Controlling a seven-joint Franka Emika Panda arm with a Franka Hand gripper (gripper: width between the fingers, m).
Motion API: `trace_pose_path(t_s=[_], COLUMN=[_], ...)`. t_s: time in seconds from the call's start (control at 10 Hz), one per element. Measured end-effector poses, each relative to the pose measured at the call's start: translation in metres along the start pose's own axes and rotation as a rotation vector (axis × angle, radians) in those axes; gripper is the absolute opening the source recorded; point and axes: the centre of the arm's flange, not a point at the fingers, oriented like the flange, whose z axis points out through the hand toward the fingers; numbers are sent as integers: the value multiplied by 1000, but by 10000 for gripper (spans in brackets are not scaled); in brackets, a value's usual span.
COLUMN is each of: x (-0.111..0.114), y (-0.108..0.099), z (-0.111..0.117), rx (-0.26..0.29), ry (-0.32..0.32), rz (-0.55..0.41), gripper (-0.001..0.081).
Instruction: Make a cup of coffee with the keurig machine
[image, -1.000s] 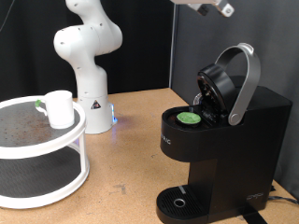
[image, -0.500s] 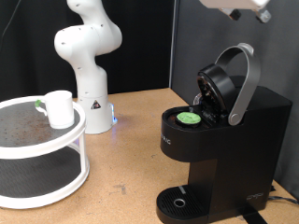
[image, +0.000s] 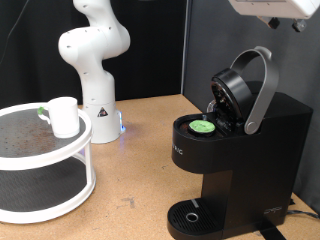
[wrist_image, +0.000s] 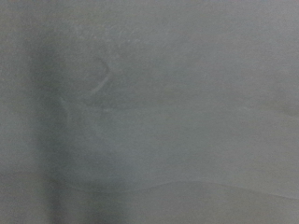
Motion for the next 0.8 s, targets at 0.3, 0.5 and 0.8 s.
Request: trace_pose_path(t_s=[0.3,0.5,0.8], x=[-2,-7,-19], y=[-1,4,16], z=[14,17,20], rx=[-2,-60,-110], ry=[-30,-63,-88], rz=[-6,4,16], gripper=[300,116,7])
